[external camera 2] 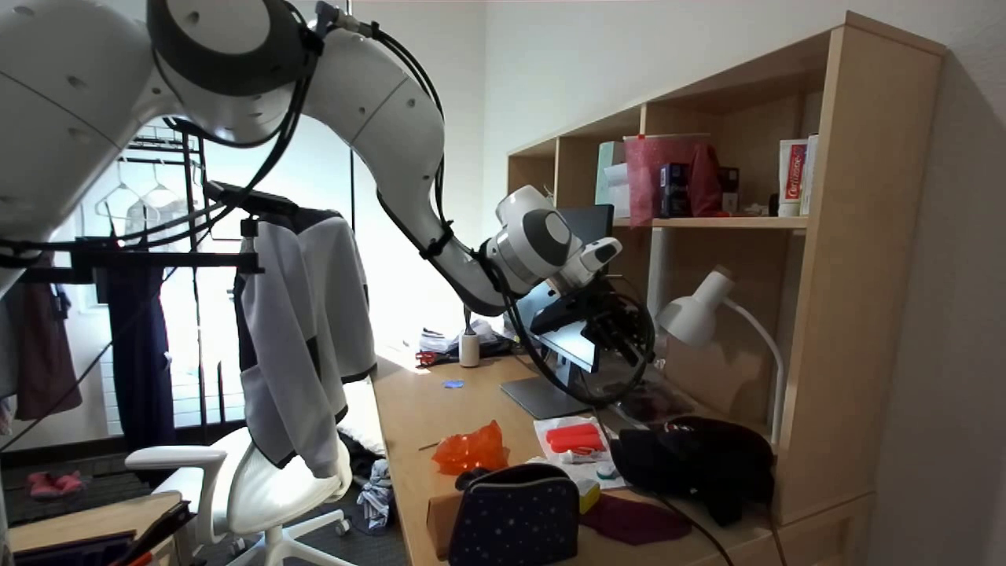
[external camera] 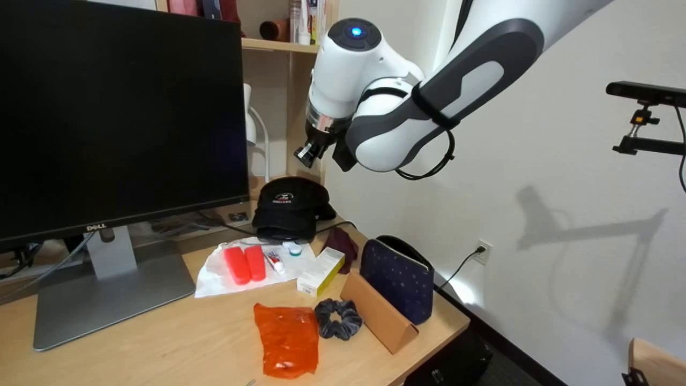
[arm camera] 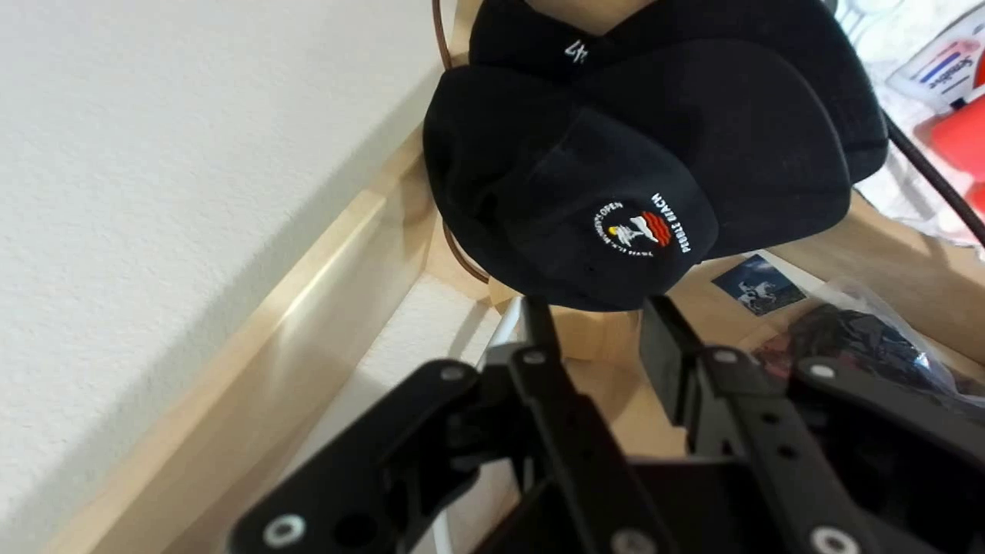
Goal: Pick up a cap and place it in the middle of the desk
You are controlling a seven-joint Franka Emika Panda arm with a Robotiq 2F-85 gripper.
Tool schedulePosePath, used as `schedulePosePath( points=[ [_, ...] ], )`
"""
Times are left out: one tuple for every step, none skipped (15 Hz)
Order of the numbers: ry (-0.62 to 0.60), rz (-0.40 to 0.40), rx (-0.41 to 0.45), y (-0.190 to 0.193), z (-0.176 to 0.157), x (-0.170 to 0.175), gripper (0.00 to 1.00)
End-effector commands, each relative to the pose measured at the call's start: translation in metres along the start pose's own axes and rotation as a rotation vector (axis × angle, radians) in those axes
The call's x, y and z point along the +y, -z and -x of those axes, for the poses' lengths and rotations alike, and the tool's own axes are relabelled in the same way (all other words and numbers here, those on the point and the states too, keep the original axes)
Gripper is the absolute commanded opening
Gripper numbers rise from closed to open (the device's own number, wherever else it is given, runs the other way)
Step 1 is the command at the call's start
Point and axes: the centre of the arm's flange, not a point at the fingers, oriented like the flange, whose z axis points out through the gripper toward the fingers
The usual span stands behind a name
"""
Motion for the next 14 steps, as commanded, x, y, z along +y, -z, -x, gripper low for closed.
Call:
schedulePosePath(
  points=[
    [0.074, 0.005, -0.027, -0.022, 0.0, -0.013, 0.66],
    [0.101, 0.002, -0.034, -0.029, 0.001, -0.02, 0.73],
    [0.135, -0.008, -0.037, -0.038, 0.002, -0.028, 0.78],
    [0.165, -0.004, -0.045, -0.046, 0.003, -0.034, 0.85],
    [0.197, -0.002, -0.058, -0.054, 0.003, -0.042, 0.91],
    [0.226, -0.001, -0.063, -0.062, 0.003, -0.048, 0.99],
    [0.256, 0.02, -0.07, -0.069, 0.003, -0.054, 0.99],
    [0.284, 0.027, -0.08, -0.076, 0.002, -0.058, 1.0],
    [0.306, 0.042, -0.093, -0.085, 0.0, -0.063, 1.0],
    [0.328, 0.084, -0.112, -0.092, -0.001, -0.065, 1.0],
    [0.353, 0.099, -0.129, -0.1, -0.002, -0.069, 1.0],
    [0.368, 0.114, -0.148, -0.107, -0.002, -0.07, 1.0],
    [0.39, 0.122, -0.168, -0.115, -0.003, -0.075, 1.0],
    [0.411, 0.141, -0.187, -0.121, -0.003, -0.078, 1.0]
  ],
)
